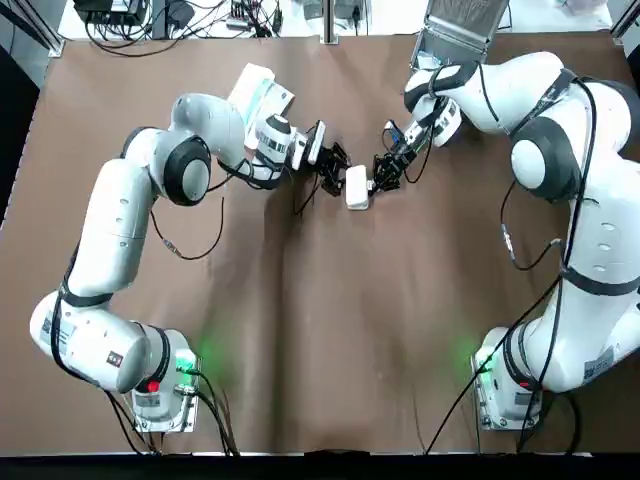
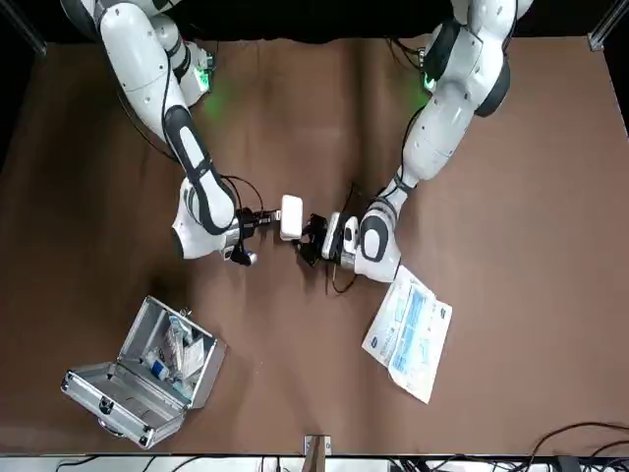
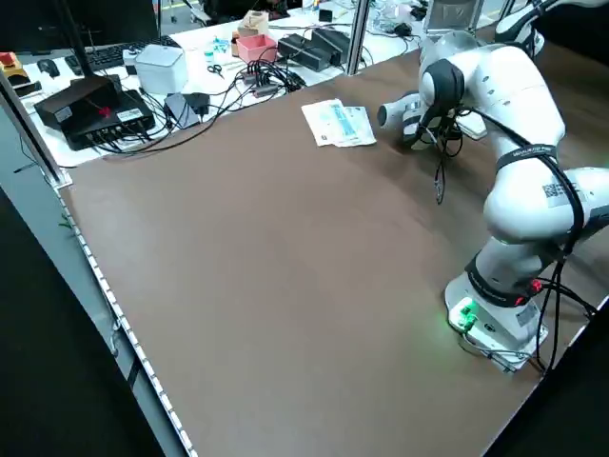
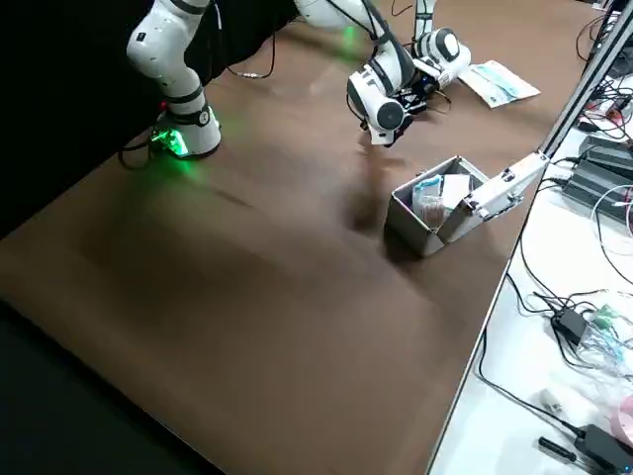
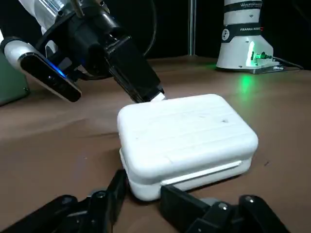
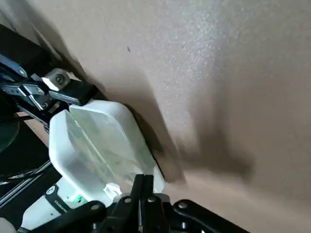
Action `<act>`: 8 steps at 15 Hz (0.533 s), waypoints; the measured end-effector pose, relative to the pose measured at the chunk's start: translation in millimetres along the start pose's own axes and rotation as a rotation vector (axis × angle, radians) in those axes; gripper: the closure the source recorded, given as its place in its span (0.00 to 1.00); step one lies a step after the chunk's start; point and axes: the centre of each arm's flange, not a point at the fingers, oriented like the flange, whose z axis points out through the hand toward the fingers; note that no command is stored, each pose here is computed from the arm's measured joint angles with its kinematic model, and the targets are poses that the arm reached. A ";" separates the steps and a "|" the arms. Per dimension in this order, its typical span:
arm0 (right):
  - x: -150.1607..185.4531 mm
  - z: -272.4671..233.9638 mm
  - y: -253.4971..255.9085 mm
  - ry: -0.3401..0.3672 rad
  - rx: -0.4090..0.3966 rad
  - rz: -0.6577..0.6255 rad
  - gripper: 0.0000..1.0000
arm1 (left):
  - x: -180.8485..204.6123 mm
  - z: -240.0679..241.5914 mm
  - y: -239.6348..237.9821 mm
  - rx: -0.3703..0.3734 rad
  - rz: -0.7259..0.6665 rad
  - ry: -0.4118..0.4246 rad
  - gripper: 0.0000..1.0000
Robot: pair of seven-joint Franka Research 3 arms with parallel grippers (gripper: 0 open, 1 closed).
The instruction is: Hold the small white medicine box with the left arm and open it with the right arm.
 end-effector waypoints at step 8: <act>-3.8 2.1 -6.2 -0.046 0.022 -0.004 0.99 | 0.0 0.0 0.0 0.000 0.000 0.000 0.62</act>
